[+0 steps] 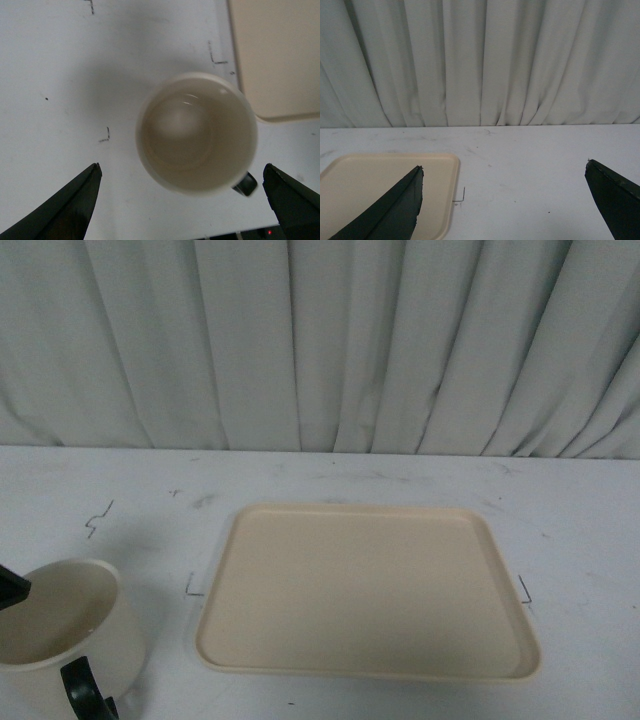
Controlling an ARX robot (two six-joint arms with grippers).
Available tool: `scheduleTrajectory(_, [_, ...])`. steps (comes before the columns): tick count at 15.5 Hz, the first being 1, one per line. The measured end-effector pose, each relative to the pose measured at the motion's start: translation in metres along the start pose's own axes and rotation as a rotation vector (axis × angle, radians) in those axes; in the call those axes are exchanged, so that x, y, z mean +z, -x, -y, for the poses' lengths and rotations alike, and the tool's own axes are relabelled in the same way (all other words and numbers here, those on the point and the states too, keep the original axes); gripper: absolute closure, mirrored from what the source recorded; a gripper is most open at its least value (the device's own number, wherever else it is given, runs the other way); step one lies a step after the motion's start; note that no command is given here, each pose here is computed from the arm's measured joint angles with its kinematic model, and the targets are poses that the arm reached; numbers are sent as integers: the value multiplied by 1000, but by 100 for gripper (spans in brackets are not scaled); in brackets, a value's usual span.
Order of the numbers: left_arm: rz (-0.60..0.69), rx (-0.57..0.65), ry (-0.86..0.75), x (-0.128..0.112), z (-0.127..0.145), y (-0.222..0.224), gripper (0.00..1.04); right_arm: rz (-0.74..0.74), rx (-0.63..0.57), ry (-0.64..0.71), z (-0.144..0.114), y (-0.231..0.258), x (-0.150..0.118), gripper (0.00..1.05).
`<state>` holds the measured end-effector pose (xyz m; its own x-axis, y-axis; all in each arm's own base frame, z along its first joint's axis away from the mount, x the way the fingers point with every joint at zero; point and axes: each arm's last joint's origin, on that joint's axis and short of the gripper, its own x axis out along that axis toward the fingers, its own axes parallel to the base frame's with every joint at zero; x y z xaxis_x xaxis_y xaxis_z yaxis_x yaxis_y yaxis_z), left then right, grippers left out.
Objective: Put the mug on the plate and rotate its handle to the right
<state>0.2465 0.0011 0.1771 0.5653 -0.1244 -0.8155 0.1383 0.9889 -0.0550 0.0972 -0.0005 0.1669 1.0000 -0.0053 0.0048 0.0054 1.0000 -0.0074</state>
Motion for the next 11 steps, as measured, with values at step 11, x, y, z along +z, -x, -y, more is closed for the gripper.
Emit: scheduleTrajectory(11, [-102, 124, 1, 5, -17, -71, 19, 0, 0, 0, 0, 0, 0, 6])
